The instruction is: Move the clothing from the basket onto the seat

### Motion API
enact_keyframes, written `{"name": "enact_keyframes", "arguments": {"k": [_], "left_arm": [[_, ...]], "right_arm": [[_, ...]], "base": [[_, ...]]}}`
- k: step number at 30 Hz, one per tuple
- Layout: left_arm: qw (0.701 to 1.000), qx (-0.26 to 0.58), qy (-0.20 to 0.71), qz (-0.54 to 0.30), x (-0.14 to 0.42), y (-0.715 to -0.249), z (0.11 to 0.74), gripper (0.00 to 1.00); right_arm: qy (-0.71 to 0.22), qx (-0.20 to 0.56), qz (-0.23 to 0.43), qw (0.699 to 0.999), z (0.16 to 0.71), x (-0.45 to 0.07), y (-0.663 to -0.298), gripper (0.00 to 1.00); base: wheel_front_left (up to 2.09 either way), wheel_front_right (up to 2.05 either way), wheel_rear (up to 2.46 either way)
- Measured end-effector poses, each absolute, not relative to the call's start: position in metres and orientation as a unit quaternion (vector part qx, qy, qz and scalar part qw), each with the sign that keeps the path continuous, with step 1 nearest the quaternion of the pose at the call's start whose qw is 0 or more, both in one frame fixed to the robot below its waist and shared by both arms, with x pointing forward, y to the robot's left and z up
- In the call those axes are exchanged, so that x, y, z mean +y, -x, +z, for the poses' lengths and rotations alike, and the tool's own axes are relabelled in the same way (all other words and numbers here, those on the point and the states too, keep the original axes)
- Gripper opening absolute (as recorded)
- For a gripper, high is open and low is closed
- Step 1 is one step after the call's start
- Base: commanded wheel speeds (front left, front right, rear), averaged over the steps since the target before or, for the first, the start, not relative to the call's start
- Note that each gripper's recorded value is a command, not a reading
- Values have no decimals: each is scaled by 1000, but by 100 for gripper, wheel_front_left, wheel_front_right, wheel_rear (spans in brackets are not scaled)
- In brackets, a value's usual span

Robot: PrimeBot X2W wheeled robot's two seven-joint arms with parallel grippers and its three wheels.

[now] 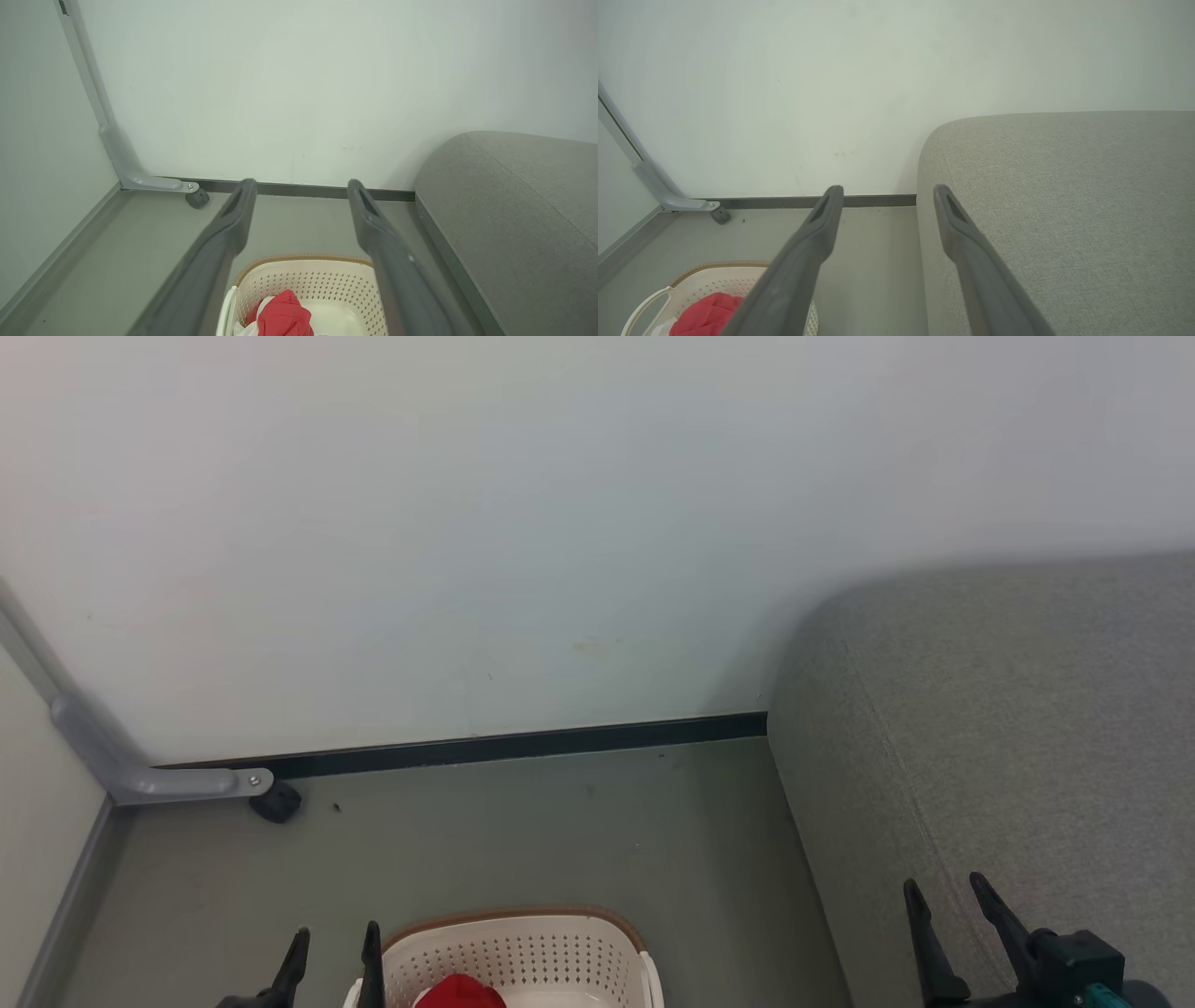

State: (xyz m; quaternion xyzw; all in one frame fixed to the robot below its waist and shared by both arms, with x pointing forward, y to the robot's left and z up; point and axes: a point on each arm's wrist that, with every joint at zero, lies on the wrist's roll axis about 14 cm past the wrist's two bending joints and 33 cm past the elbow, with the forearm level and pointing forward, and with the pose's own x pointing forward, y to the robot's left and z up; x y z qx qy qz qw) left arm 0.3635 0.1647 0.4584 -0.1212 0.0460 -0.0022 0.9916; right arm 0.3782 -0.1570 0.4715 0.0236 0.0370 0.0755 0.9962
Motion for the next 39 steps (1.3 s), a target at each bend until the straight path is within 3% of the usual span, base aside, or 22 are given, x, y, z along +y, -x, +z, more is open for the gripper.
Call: {"name": "enact_keyframes", "arguments": {"k": [17,39], "left_arm": [[979,162,118,-36,134,-351,390,100],[934,328,96,-100,84,-392,291,100]], "right_arm": [[-11,16,85,996,483,-156,-400,100],[-9,-7,67,998,483,-173,-458,100]], "base": [[0,0,0],[0,0,0]]}}
